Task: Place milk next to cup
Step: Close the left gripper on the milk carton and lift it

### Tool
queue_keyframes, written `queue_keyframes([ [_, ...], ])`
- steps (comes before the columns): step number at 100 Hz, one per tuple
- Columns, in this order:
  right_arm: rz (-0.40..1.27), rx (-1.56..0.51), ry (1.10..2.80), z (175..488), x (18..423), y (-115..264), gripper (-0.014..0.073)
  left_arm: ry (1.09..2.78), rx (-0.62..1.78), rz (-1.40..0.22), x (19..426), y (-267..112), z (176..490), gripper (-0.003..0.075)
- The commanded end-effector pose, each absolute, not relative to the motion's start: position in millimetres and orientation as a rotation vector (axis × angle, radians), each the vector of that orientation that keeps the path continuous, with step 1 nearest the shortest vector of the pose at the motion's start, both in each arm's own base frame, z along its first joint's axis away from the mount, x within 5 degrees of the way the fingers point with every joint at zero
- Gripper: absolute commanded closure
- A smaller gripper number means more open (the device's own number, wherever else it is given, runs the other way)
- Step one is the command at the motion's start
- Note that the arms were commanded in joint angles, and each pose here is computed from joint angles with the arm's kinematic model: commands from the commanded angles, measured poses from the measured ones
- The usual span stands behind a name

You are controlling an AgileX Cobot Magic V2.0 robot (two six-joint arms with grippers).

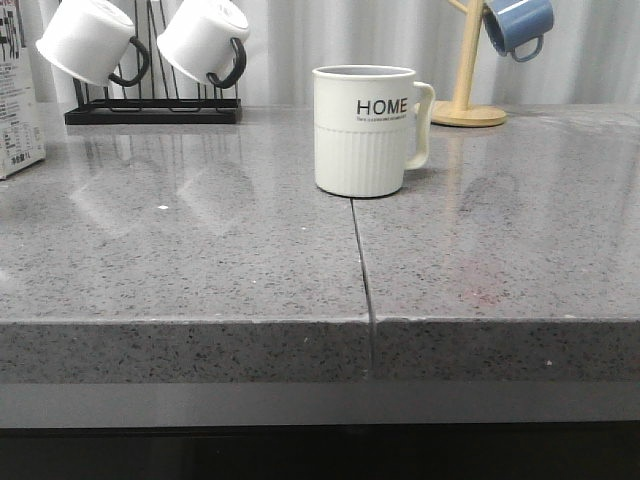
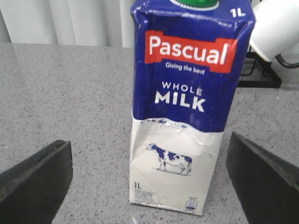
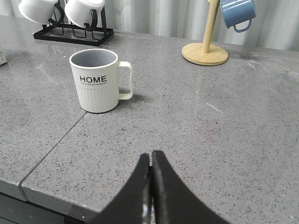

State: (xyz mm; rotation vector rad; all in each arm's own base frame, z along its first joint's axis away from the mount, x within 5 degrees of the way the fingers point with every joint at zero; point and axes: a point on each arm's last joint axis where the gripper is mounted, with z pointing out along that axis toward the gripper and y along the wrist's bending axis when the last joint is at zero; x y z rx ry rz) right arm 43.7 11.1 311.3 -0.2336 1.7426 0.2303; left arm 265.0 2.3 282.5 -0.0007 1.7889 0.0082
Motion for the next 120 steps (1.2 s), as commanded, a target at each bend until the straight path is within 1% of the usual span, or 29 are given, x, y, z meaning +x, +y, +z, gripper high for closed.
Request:
queue_keyframes([
  [1, 0.236, -0.230, 1.655, 325.4, 43.9, 11.5, 0.0660, 1.620, -0.022, -0.034, 268.5, -1.7, 307.4, 0.0084],
  [34, 0.236, -0.230, 1.655, 325.4, 43.9, 11.5, 0.0660, 1.595, 0.024, -0.035, 287.2, -5.8, 314.2, 0.0085],
  [49, 0.236, -0.230, 1.655, 325.4, 43.9, 11.5, 0.0660, 1.593, 0.045, -0.059, 293.6, -14.4, 315.6, 0.0084],
  [107, 0.236, -0.230, 1.655, 325.4, 43.9, 11.5, 0.0660, 1.617, 0.043, -0.059, 348.4, -15.9, 302.6, 0.0085],
  [114, 0.236, -0.230, 1.655, 325.4, 43.9, 11.5, 0.0660, 1.603, 0.044, -0.060, 349.9, -16.1, 302.6, 0.0114],
  [120, 0.236, -0.230, 1.655, 325.4, 43.9, 11.5, 0.0660, 1.601, 0.044, -0.060, 350.3, -16.1, 302.4, 0.0178],
])
